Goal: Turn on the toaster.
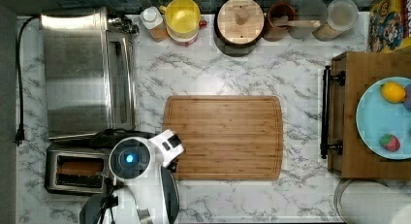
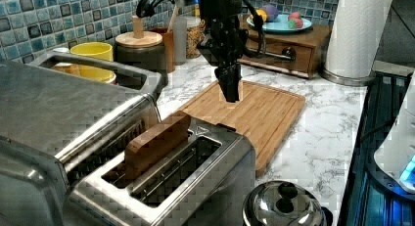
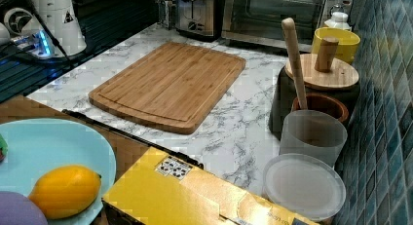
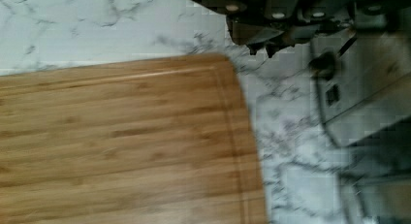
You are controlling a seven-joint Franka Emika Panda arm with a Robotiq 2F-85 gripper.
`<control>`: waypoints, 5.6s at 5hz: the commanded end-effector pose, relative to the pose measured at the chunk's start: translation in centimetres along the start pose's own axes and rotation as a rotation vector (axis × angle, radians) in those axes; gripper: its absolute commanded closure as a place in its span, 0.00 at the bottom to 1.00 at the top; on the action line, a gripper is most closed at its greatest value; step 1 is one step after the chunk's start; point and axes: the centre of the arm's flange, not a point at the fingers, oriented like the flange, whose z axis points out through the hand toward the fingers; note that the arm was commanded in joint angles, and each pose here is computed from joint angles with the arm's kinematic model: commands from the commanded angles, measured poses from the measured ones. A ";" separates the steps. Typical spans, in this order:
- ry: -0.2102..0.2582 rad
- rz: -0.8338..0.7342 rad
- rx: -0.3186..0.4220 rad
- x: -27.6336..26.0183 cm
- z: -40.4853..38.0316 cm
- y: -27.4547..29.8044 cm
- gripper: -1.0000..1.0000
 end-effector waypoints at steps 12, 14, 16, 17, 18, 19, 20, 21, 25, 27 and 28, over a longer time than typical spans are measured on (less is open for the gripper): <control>0.013 -0.056 0.112 0.1 0.5 -5.6 1.00; -0.059 -0.096 0.100 -0.3 4.0 -7.4 1.00; -0.144 0.000 0.061 1.9 10.5 -4.9 1.00; -0.160 0.024 0.047 1.6 13.2 -3.8 1.00; -0.165 0.065 0.079 2.2 13.7 -1.9 1.00; -0.140 0.071 0.131 2.8 11.9 -1.0 1.00; -0.140 0.071 0.132 2.8 11.9 -1.1 1.00; -0.140 0.071 0.132 2.8 11.9 -1.1 1.00; -0.140 0.072 0.132 2.8 11.9 -1.0 1.00; -0.140 0.071 0.132 2.8 11.9 -1.1 1.00; -0.140 0.072 0.131 2.8 11.9 -1.1 1.00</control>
